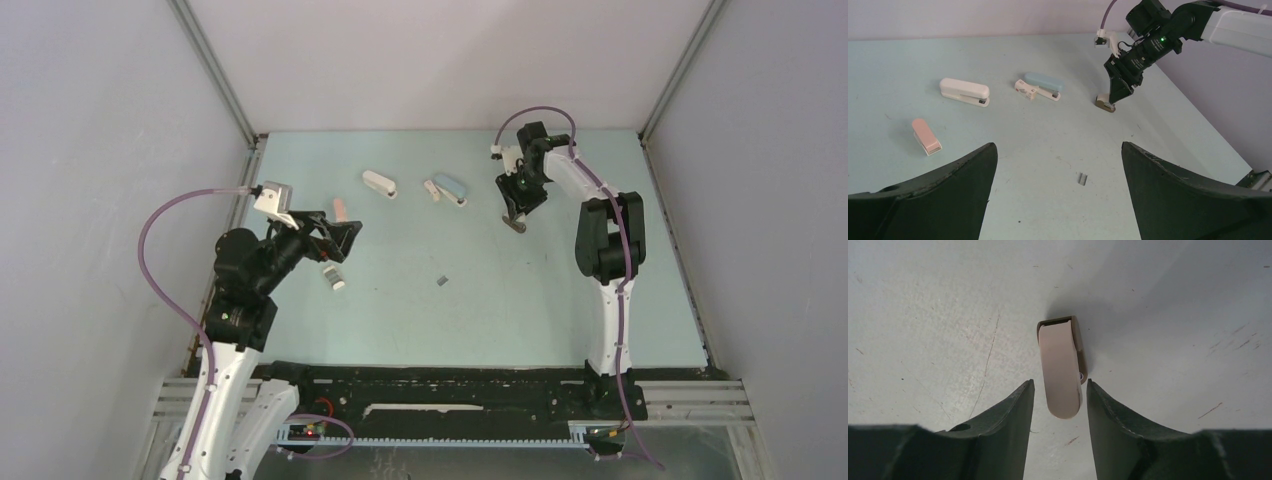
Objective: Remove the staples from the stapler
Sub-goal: Pick up the stapler from the center of the board.
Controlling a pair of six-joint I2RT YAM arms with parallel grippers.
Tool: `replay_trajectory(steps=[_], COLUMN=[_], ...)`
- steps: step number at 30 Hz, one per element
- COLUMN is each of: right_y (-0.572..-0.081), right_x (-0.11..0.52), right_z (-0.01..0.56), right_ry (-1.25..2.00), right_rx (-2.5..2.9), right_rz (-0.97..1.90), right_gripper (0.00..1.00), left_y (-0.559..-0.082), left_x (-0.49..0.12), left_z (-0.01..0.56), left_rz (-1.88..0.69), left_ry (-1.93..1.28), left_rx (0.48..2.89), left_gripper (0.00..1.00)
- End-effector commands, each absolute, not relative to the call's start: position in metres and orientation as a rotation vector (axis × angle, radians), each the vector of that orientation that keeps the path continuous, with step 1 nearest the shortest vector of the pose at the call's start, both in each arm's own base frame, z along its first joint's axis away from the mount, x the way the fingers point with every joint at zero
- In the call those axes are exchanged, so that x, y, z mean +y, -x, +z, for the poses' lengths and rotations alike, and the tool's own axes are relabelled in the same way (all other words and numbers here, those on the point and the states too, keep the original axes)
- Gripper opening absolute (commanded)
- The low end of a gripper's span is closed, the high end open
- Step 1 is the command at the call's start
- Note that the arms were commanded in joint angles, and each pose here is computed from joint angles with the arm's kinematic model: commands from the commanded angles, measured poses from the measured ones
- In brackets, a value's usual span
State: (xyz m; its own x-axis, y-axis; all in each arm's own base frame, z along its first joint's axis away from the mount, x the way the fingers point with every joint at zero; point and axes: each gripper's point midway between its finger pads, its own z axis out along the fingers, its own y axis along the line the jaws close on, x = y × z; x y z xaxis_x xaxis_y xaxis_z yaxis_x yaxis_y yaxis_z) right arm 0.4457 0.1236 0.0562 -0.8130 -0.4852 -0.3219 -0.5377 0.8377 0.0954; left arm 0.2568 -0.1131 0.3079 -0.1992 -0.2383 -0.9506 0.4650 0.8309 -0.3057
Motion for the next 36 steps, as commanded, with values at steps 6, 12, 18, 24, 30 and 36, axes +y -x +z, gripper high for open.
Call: replay_trajectory(steps=[6,12,18,24,30,36], right_y=[-0.450,-0.450,-0.449,-0.439,-0.413,-0.378], right_x=[0.124,0.124,0.125,0.130,0.139,0.154], right_z=[0.058,0.057,0.064,0.083,0.104,0.131], right_ry=[0.802,0.804,0.804,0.811,0.837,0.836], right_rx=[2.722,2.721,2.708,2.667,2.601,2.505], right_rz=[0.247,0.241,0.250,0.332,0.476,0.650], right_gripper=[0.48,0.35,0.09,0.00,0.00,0.00], left_y=[-0.255,-0.255,-0.255,-0.255,-0.255,-0.253], left_x=[-0.116,-0.115,-0.115,-0.115,-0.115,-0.120], left_z=[0.315,0.315,0.315,0.315,0.315,0.318], left_rz=[-0.658,-0.656,-0.657,-0.655,-0.659,-0.695], left_ry=[-0.191,-0.190,-0.190,-0.189,-0.189,-0.198], left_rx=[1.622,1.621,1.623,1.620,1.619,1.607], left_gripper=[1.00,1.00,1.00,1.00,1.00,1.00])
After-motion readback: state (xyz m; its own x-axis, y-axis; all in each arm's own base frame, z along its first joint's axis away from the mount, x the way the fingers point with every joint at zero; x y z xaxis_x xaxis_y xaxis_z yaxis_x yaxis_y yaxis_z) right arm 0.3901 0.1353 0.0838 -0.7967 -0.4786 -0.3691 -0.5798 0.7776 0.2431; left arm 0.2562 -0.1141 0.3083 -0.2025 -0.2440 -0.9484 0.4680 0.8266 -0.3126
